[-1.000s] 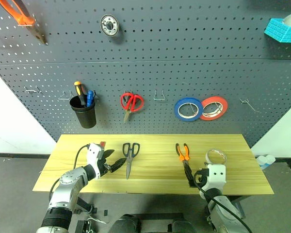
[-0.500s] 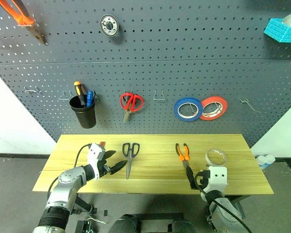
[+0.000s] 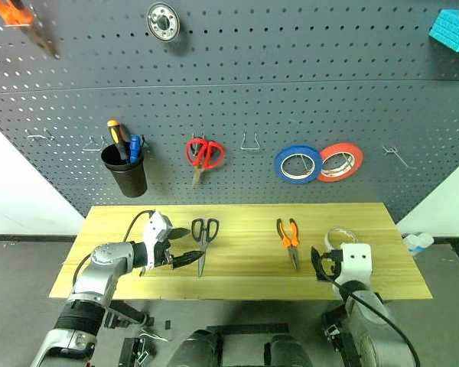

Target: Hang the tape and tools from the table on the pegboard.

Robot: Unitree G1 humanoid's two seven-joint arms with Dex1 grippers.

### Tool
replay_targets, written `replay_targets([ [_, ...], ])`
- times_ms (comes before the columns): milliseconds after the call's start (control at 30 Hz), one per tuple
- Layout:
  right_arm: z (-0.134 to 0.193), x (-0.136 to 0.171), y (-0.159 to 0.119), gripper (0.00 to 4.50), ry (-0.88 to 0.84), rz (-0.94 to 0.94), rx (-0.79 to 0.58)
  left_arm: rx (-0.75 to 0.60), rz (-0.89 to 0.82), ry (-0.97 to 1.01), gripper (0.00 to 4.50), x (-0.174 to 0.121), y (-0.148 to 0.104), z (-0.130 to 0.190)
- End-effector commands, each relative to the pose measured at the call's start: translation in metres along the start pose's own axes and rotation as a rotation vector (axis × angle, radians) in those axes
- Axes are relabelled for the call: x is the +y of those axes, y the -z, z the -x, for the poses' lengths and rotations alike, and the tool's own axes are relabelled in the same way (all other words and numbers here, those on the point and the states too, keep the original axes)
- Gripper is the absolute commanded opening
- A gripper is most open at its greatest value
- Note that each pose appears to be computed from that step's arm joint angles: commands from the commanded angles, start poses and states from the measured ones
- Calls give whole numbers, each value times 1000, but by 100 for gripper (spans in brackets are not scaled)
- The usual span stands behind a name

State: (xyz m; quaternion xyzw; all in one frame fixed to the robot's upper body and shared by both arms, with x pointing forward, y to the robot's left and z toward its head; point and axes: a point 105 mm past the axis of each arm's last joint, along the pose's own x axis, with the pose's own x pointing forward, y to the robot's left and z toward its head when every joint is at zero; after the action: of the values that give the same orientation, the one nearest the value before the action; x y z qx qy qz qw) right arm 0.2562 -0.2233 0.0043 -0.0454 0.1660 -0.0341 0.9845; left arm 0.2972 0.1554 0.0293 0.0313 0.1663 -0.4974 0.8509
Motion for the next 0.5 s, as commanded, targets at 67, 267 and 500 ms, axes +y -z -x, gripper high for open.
replay_targets([
  [67, -11, -5, -11, 450, 4, 35, 0, -1, -49, 34, 448, 3, -15, 1],
  [267, -26, -9, -19, 450, -36, 48, 13, 2, -60, 68, 448, -4, -24, 6],
  [500, -42, -20, -25, 450, -57, 93, 39, 12, -52, 80, 448, -17, -28, 18],
])
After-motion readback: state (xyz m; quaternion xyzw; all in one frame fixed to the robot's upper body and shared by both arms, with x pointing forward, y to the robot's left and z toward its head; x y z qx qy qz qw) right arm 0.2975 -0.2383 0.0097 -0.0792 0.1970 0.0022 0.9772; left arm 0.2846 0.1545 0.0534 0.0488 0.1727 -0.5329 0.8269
